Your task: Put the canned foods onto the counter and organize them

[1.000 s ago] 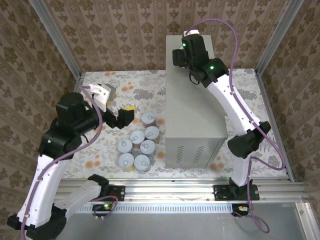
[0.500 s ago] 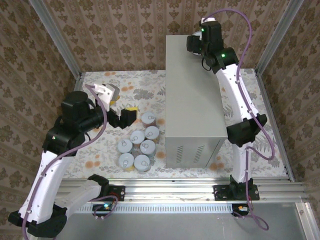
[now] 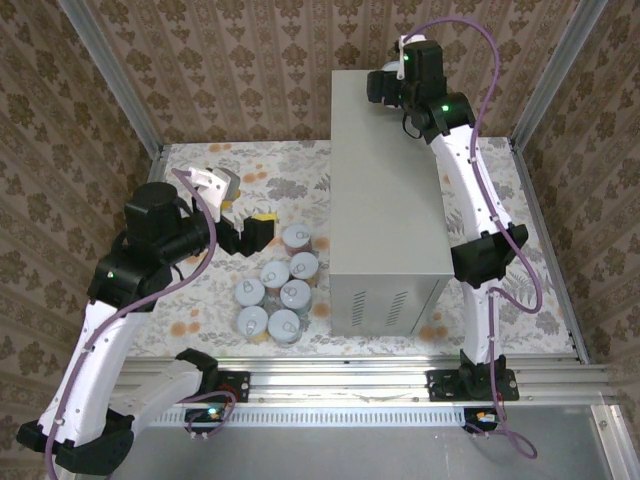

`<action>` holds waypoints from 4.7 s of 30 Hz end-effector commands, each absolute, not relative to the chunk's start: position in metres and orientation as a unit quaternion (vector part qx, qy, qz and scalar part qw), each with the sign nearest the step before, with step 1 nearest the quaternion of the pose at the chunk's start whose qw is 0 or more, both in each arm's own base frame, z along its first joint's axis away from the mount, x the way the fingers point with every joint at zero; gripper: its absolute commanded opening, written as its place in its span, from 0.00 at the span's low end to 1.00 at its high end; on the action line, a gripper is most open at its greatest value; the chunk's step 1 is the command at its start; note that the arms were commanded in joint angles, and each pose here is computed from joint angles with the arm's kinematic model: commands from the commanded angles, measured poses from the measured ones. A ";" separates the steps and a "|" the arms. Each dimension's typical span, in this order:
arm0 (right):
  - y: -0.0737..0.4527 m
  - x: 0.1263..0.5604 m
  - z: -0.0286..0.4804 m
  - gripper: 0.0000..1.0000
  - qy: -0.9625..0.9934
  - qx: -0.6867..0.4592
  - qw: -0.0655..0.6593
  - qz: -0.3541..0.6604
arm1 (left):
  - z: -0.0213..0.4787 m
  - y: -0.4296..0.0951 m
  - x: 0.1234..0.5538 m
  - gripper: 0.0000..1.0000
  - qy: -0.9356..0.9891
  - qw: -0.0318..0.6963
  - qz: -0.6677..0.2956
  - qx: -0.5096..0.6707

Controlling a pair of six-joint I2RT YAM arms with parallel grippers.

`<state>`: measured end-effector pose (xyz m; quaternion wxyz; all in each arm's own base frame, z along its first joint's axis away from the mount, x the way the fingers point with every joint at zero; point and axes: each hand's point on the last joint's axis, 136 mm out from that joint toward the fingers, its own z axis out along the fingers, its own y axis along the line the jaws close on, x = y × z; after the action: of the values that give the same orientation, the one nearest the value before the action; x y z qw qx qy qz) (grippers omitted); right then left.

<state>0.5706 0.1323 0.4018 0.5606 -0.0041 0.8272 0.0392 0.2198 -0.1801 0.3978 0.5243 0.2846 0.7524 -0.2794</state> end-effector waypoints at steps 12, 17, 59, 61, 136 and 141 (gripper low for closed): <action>0.121 0.538 0.457 1.00 0.801 -0.031 0.598 0.026 | 0.361 -0.180 0.233 1.00 0.784 0.493 -0.275 0.257; 0.112 0.509 0.478 1.00 0.793 -0.040 0.608 0.017 | 0.328 -0.176 0.241 1.00 0.814 0.466 -0.263 0.228; 0.233 0.191 0.401 1.00 0.814 -0.374 0.415 0.158 | 0.128 -0.222 0.364 1.00 0.943 0.253 -0.191 0.097; 0.239 0.189 0.406 1.00 0.814 -0.381 0.410 0.156 | 0.123 -0.225 0.368 1.00 0.947 0.246 -0.181 0.103; 0.311 0.194 0.405 1.00 0.689 -0.480 0.506 0.196 | 0.443 -0.232 0.169 0.73 0.704 0.339 -0.490 0.386; 0.324 0.199 0.406 1.00 0.684 -0.480 0.509 0.204 | 0.450 -0.233 0.154 0.73 0.683 0.337 -0.511 0.398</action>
<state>0.1987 0.3104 0.3968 0.4944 -0.4742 0.7036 0.1891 0.1783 -0.2302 0.4249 0.3196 0.3571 0.7384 -0.4744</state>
